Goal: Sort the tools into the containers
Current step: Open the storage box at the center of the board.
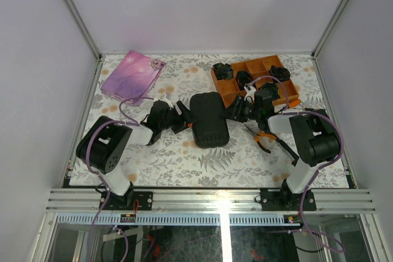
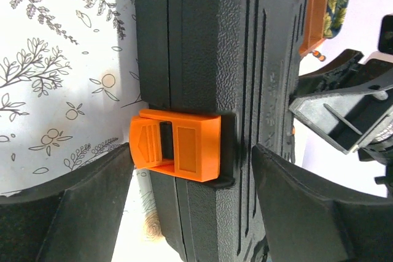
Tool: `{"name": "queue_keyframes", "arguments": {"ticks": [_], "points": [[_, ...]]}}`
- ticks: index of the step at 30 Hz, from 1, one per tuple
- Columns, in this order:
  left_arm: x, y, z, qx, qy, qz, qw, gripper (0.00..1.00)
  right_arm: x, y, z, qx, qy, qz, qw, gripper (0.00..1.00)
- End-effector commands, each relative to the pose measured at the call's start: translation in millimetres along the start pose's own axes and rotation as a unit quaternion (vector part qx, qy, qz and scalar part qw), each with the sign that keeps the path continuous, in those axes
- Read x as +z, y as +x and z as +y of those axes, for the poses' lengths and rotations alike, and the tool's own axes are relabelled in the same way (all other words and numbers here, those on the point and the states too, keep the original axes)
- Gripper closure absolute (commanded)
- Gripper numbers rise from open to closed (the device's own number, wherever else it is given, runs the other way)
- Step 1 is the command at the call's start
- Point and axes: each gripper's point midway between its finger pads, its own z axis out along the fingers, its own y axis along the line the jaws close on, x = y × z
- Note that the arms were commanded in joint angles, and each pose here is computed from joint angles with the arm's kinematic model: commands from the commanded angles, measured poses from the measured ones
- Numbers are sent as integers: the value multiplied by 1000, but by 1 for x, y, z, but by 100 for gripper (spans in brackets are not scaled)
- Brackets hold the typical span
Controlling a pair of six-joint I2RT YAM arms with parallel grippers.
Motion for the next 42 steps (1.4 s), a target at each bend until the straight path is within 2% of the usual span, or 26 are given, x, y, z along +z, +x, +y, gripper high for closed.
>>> {"name": "queue_keyframes", "arguments": {"ticks": [1,18,25,33,38,42], "points": [[2,-14,-15,42,-8,-29,999,28,-8,47,-56,24,104,64,992,56],[0,-21,-7,85,-82,-45,992,42,-8,48,-56,25,102,65,992,56],[-2,-24,-9,84,-86,-53,991,46,-7,48,-56,26,101,66,992,57],[0,-25,-10,83,-84,-52,992,59,-7,49,-57,27,101,67,992,57],[-2,-24,-8,79,-85,-54,992,74,-7,48,-56,25,101,67,992,57],[-3,-23,-4,76,-91,-57,991,77,-7,47,-56,25,100,66,992,57]]}}
